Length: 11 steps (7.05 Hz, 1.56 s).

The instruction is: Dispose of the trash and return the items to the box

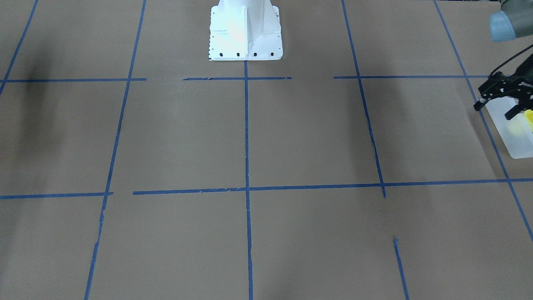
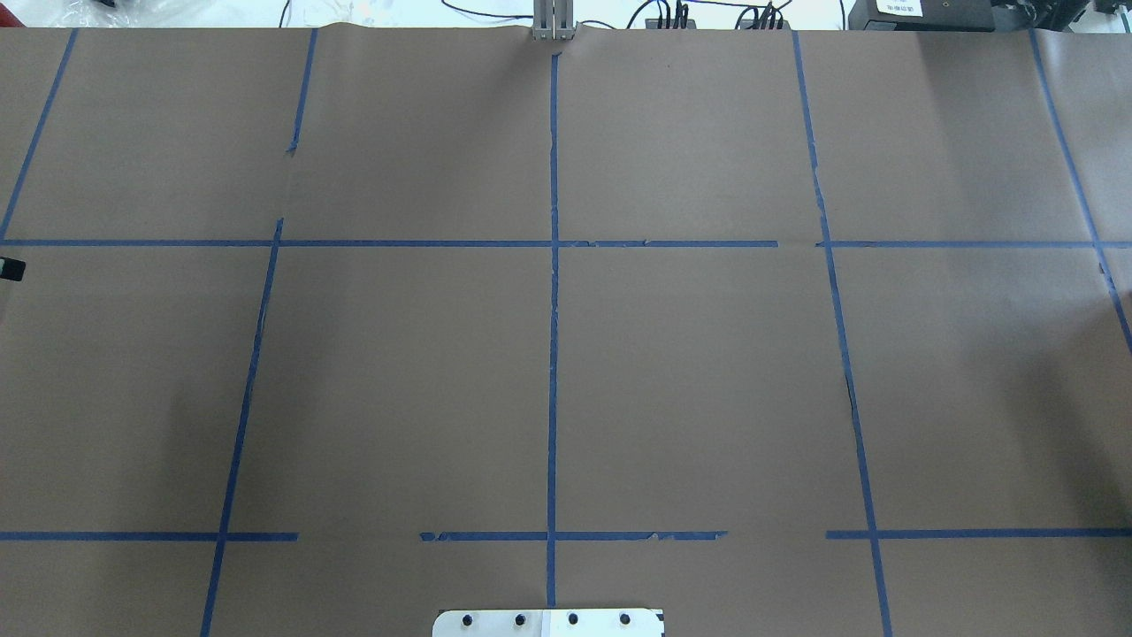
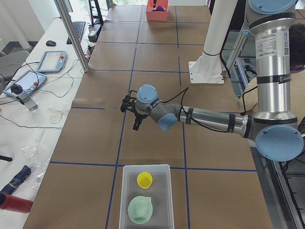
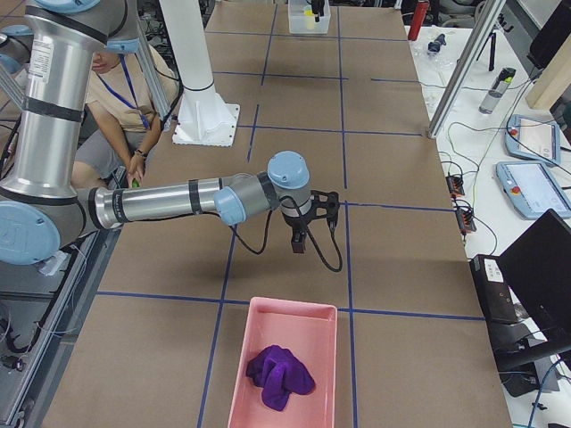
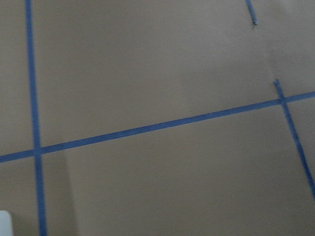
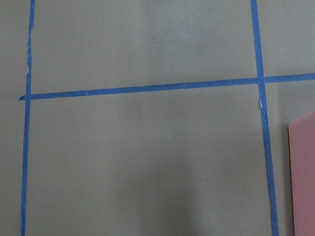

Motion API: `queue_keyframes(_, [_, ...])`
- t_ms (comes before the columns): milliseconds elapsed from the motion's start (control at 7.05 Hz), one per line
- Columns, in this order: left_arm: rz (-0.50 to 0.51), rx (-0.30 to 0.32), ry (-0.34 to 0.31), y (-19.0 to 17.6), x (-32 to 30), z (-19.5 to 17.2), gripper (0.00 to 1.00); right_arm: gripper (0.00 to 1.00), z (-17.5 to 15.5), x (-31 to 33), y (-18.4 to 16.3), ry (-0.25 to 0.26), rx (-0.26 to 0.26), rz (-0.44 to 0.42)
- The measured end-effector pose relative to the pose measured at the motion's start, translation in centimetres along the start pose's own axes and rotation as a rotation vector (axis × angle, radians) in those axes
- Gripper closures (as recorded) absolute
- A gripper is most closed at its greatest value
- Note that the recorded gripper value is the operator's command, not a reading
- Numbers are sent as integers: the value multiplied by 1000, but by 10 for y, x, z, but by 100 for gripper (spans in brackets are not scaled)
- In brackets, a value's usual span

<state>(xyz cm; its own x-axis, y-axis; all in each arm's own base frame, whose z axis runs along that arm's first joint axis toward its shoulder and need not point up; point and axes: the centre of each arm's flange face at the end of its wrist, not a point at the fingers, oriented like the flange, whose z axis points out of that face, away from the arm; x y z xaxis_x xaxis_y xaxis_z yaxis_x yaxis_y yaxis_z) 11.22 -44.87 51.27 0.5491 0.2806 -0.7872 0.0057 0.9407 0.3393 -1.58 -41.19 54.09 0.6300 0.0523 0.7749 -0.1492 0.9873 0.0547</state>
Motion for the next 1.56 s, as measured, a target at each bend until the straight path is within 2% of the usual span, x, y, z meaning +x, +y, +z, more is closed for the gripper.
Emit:
queue_keyframes(142, [38,-40,2,0,13,10,0,0,1,1,0,1,-1,1])
queue_keyframes(284, [104,-74,-31,0,3,9,0,0,1,1,0,1,-2,1])
queue_keyframes(425, [145,-91,-83,-4,-24,-8,0,0,1,1,1,0,-3,1])
queue_keyframes(567, [140,-98,-126,-4,-53,-30,0,0,1,1,1,-3,-5,1])
queue_keyframes(709, [116,-109,-140,4,-71,-41,0,0,1,1,1,-4,-6,1])
queue_keyframes(993, [87,-129,-130,25,-91,-39,0,0,1,1,2,-6,-7,0])
queue_keyframes(1134, [109,-102,-126,26,-93,-41,0,0,1,1,2,-6,-7,0])
queue_keyframes(1276, [116,-43,-122,26,-101,-59,0,0,1,1,1,-7,-4,-3])
queue_keyframes(1418, [94,20,-102,27,-114,-86,0,0,1,1,1,-9,-1,-7])
queue_keyframes(1560, [67,47,-56,33,-122,-101,0,0,2,2,1,-8,0,-8])
